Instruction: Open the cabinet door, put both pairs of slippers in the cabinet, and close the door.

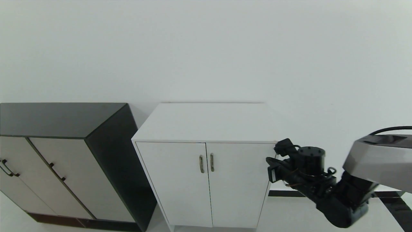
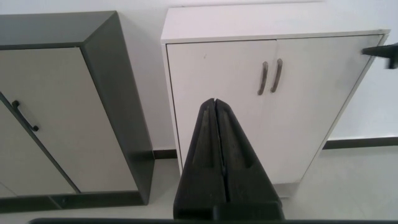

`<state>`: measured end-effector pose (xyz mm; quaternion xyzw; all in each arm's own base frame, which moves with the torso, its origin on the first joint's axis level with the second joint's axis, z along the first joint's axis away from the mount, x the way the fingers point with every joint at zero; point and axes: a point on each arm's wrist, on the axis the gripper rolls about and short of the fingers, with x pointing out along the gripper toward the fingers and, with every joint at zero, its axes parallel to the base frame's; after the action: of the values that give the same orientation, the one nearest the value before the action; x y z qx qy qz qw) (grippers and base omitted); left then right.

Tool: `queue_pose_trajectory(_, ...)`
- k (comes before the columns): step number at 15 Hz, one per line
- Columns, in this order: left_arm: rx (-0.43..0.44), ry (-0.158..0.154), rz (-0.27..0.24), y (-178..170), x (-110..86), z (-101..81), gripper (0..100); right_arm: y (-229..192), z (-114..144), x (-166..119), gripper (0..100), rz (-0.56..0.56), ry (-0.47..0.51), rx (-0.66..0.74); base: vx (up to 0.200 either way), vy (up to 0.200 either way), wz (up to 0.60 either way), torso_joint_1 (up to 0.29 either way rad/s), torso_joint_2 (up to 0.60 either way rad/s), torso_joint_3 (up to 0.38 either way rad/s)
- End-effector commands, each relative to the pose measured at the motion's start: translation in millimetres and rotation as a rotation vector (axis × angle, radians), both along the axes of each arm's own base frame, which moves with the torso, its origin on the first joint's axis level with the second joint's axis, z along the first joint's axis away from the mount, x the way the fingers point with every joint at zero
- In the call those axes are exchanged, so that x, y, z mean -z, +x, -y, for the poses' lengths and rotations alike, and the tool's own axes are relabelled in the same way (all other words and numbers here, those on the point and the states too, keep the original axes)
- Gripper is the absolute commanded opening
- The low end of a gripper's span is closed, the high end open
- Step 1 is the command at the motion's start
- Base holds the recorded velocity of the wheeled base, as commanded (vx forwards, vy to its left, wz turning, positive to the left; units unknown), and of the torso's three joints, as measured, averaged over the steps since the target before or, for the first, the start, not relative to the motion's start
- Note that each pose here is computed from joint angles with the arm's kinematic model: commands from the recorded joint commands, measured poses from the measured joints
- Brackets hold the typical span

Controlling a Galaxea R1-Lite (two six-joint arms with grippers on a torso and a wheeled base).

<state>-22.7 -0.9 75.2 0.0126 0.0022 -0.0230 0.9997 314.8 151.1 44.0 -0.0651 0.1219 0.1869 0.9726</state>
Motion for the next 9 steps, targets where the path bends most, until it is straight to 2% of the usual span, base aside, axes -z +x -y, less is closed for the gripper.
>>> queue_pose_trajectory(1, 0.000, 0.001, 0.000, 0, 0.0, 0.0, 0, -83, 48, -42, 0, 0.005, -0.008, 0.032, 0.000, 0.000, 0.00, 0.000, 0.00, 0.000)
queue_pose_trajectory(4, 0.000, -0.001, 0.000, 0, 0.0, 0.0, 0, -130, 88, -32, 0, -0.098, -0.048, 0.116, 0.000, 0.000, 0.00, 0.000, 0.00, 0.000)
queue_pose_trajectory(9, 0.000, -0.001, 0.000, 0, 0.0, 0.0, 0, -167, 116, -44, 0, -0.185, -0.054, 0.211, 0.000, 0.000, 0.00, 0.000, 0.00, 0.000)
